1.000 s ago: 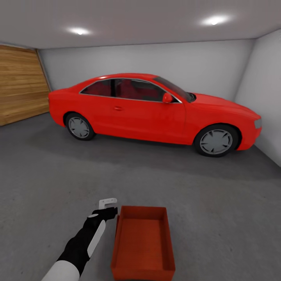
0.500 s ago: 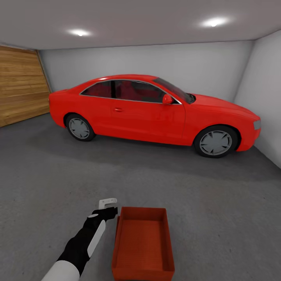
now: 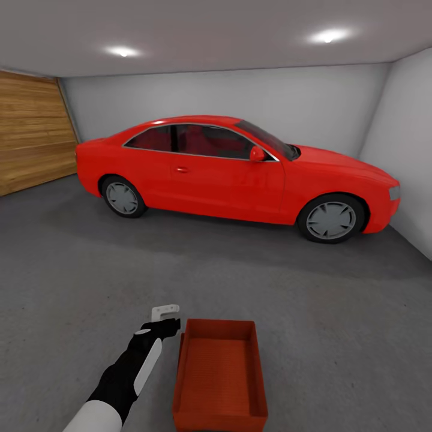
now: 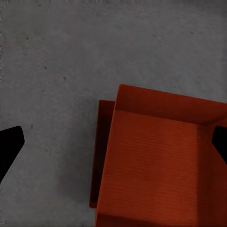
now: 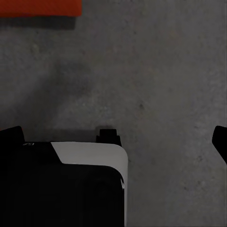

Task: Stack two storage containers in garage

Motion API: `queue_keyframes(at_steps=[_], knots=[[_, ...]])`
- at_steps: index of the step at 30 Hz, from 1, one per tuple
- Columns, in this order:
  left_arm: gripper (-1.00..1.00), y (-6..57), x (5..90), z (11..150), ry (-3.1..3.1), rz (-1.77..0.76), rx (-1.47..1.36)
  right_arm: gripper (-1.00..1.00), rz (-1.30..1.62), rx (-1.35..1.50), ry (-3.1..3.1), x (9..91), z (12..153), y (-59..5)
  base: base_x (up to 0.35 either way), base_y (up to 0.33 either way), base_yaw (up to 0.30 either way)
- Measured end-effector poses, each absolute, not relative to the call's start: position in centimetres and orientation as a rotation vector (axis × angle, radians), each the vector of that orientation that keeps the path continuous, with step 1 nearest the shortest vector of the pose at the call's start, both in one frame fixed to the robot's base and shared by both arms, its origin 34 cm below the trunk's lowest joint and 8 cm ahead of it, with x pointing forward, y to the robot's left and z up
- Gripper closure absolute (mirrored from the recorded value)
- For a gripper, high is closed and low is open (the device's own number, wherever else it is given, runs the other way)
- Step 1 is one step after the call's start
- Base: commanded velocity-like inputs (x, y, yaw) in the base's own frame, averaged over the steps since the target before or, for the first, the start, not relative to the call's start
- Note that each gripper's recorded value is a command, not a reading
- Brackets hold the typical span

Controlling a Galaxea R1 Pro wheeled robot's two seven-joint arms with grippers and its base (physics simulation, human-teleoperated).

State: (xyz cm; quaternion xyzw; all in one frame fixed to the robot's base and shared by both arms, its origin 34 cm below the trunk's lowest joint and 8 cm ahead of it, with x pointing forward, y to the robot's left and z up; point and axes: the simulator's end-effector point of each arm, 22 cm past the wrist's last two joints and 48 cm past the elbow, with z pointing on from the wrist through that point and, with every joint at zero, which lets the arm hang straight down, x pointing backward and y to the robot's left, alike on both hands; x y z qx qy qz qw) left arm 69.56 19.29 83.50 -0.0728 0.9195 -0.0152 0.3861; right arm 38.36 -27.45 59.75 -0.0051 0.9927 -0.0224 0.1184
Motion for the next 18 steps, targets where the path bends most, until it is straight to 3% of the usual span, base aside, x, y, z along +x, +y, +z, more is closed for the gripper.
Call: queue_keyframes(at_steps=[18], knots=[[-1.0, 19.2, 69.0, 85.2, 2.342, -0.041, -0.185, -1.0, -0.065, -0.015, 2.904, 37.8, 61.4, -27.5, 0.0, 0.0, 0.0]])
